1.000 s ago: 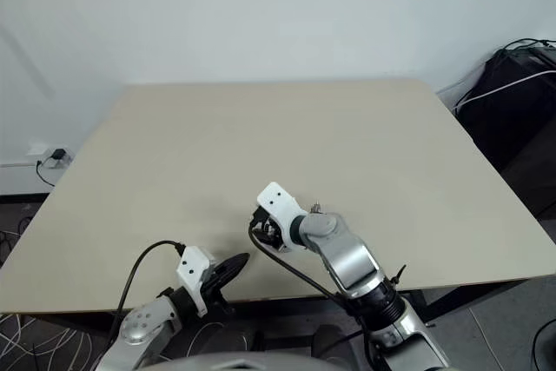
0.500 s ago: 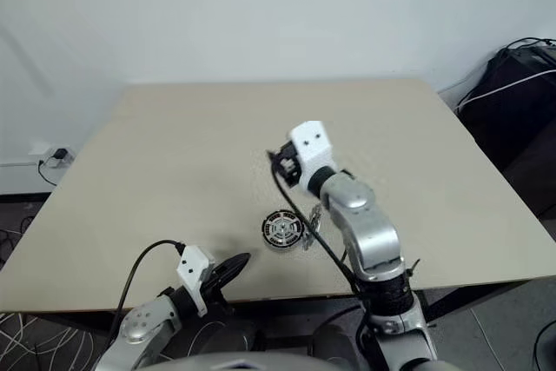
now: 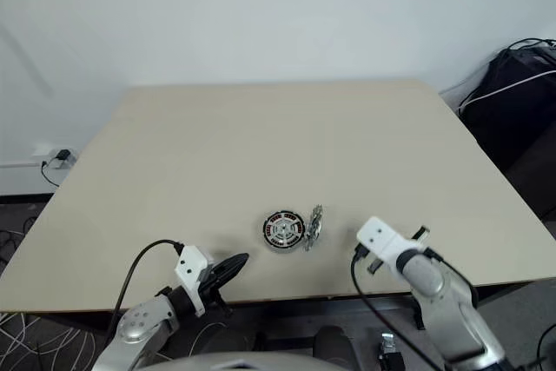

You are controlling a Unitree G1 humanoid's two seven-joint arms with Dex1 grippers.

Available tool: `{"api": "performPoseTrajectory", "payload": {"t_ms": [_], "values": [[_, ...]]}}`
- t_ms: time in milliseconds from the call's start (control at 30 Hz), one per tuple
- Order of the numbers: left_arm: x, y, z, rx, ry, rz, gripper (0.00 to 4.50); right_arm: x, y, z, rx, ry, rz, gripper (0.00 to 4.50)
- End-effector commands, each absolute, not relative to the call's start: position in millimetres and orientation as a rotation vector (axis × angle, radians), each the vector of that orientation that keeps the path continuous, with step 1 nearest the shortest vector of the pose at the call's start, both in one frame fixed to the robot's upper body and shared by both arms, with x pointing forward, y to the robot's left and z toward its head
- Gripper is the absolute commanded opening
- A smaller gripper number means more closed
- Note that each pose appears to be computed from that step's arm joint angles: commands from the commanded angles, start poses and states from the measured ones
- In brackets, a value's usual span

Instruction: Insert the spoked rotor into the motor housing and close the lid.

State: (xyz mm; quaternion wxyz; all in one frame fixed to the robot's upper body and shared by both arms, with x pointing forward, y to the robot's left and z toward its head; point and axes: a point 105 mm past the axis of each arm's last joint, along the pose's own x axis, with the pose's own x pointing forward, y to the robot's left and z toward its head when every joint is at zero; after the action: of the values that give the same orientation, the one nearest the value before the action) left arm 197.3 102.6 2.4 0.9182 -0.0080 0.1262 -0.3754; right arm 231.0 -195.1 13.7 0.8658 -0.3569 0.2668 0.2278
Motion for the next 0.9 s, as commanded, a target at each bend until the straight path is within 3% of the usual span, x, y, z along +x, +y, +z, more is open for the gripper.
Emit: {"api": "performPoseTrajectory", "payload": {"t_ms": [33,367,667,900], "values": [[202,101,12,-0.005,0.225,-0.795,0.0,236,-160,43,-0.582,0.409,0.533,0.04],[201,104,13,0.0,0.232,-0.797,0.0,242,-121,69,-0.228,0.291,0.615,0.04],[200,108,12,-0.002,0.233,-0.769,0.0,244,-98,78,-0.15,0.277,0.747,0.04],[200,111,11,0.002,0.234,-0.757,0.0,241,-79,64,-0.105,0.346,0.865,0.04]]}}
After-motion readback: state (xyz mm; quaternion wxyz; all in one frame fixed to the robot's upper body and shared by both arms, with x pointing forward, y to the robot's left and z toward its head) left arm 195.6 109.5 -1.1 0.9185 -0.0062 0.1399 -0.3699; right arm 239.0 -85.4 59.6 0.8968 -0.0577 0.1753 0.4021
